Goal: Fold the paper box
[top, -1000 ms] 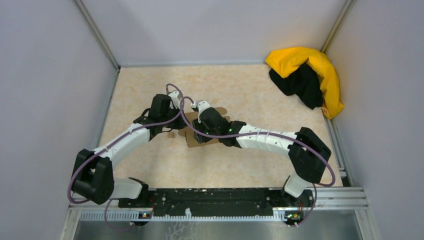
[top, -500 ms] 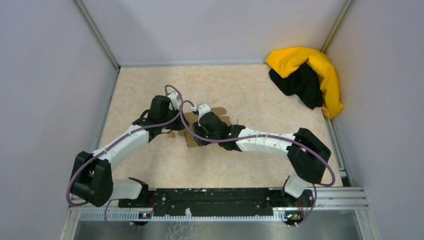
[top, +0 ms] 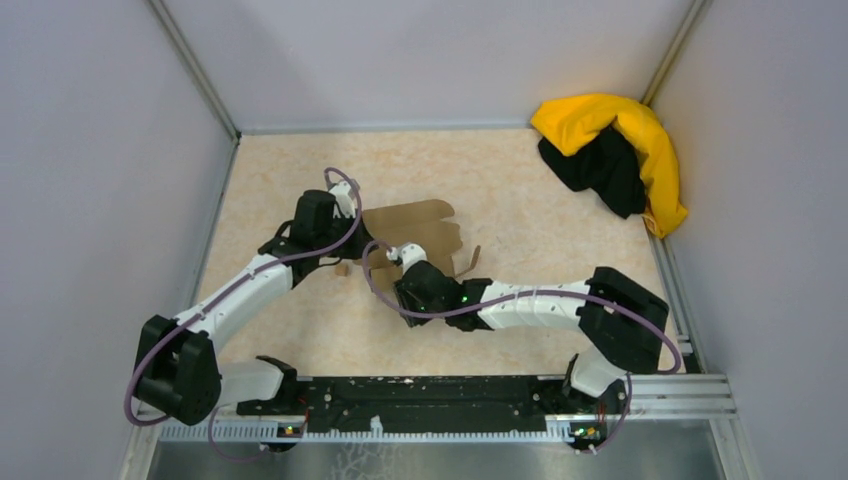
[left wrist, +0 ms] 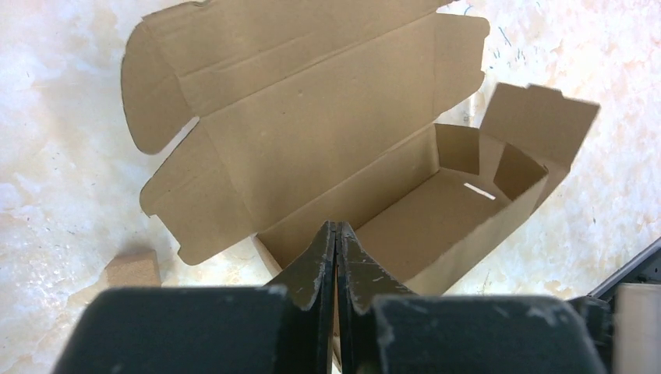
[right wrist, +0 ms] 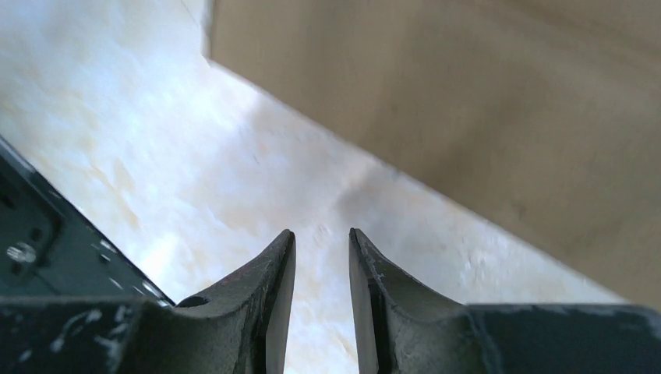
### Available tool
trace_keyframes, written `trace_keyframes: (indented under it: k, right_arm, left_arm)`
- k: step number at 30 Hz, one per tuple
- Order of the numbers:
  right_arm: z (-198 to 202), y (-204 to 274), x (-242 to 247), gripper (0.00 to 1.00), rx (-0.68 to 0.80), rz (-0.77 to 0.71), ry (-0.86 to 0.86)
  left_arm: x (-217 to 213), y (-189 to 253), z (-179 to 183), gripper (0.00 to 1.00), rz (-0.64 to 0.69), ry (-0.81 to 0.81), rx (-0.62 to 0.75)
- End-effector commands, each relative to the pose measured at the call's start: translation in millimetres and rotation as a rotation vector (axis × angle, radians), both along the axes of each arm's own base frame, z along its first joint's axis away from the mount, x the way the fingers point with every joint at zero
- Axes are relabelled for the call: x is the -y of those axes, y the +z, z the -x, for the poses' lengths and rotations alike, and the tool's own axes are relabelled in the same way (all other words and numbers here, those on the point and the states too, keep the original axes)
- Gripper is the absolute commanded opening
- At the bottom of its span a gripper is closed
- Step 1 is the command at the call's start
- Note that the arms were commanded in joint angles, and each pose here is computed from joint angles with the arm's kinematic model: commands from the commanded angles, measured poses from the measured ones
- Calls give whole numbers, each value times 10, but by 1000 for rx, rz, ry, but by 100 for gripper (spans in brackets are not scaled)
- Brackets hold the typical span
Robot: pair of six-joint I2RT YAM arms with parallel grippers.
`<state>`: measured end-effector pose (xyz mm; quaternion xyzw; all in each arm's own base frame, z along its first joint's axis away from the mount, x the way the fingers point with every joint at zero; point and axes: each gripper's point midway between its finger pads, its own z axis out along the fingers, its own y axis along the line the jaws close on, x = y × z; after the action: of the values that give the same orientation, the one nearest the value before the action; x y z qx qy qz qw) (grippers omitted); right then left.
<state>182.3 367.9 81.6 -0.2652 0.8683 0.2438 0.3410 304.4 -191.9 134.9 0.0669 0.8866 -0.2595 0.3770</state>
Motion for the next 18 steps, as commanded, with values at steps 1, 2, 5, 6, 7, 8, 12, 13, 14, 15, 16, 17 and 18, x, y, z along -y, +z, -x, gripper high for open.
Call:
trace_keyframes:
  k: [1,2,5,6,7,8,12,13,14,15,16,17,18]
  right_arm:
    - [156,-157,185,32,-25,40,-27]
    - [181,-198,201,32,-33,41,-28]
    - [216,-188,243,31,-36,17,-33]
    - [219,-122,251,31,-27,-7,-36]
    - [211,-56,264,32,-16,-26,-42]
    - [204,16,277,32,-7,-42,-47]
    - [169,264,377,32,33,-43,-64]
    - [148,332,402,32,46,-51,-74]
    - [116,401,431,32,55,-63,-88]
    - [86,462,468,32,57,-77,-102]
    - [45,516,515,32,58,-90,-119]
    - [1,589,572,31,61,-109,-137]
    - [-42,628,630,31,58,-122,-155]
  left_arm:
    - [10,76,15,6,26,-5,18]
    - [13,69,26,6,28,-7,16]
    - [37,78,39,6,38,-20,16]
    - [40,82,34,6,40,-21,17]
    - [46,78,37,6,40,-24,18]
    - [50,72,37,6,41,-26,16]
    - [84,62,31,7,52,-40,17]
    - [91,45,23,7,52,-42,14]
    - [102,41,6,7,54,-43,17]
    - [115,46,-17,7,56,-45,21]
    - [123,28,-36,7,55,-46,15]
    - [133,28,-54,7,52,-48,12]
    - [141,11,-65,6,49,-47,2]
